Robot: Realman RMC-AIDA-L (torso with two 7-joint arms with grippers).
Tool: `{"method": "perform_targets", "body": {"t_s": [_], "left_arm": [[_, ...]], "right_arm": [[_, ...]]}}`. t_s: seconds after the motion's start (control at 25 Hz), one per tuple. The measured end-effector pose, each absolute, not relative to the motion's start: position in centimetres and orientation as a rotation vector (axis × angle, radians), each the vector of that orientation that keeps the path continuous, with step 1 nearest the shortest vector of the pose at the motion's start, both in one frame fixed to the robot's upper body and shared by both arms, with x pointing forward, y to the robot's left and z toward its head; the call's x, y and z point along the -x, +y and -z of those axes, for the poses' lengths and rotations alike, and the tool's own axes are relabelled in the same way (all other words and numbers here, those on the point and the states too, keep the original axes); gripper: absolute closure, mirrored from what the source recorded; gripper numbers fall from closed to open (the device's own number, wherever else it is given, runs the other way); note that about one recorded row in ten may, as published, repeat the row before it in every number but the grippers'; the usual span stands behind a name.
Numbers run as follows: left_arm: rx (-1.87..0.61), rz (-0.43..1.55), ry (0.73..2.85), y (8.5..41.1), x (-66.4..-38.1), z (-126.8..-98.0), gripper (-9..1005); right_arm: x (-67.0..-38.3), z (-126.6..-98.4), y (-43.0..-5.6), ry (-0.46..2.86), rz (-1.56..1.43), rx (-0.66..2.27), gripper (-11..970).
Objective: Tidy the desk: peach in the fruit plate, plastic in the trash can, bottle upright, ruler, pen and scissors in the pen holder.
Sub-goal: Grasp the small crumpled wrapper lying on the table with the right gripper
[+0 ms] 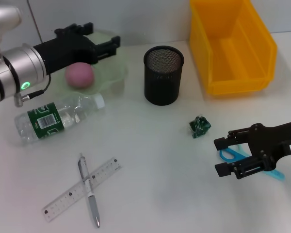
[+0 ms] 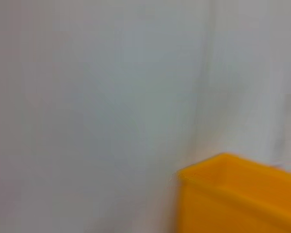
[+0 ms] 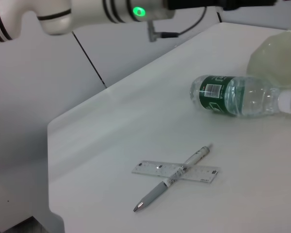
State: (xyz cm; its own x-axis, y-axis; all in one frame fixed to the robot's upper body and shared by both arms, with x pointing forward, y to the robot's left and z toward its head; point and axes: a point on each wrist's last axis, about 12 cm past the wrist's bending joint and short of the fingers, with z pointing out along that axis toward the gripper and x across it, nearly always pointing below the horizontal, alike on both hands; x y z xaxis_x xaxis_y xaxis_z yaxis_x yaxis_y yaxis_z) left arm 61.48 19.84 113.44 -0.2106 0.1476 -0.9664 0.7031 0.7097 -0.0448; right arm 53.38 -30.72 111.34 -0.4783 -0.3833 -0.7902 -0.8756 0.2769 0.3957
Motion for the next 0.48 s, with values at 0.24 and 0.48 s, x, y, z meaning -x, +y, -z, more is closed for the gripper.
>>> {"method": "perform_targets", "body": {"t_s": [0.24, 0.48], "left_arm": [[-0.847, 0.783, 1.761, 19.7, -59.8, -114.9, 181], [-0.952, 0.824, 1.811, 19.0, -58.8, -115.3, 181]], "right_arm": [[-53.4, -111.4, -30.9, 1.995, -1.139, 1.127, 195], [-53.4, -111.5, -30.9, 1.994, -1.140, 1.129, 198]]}}
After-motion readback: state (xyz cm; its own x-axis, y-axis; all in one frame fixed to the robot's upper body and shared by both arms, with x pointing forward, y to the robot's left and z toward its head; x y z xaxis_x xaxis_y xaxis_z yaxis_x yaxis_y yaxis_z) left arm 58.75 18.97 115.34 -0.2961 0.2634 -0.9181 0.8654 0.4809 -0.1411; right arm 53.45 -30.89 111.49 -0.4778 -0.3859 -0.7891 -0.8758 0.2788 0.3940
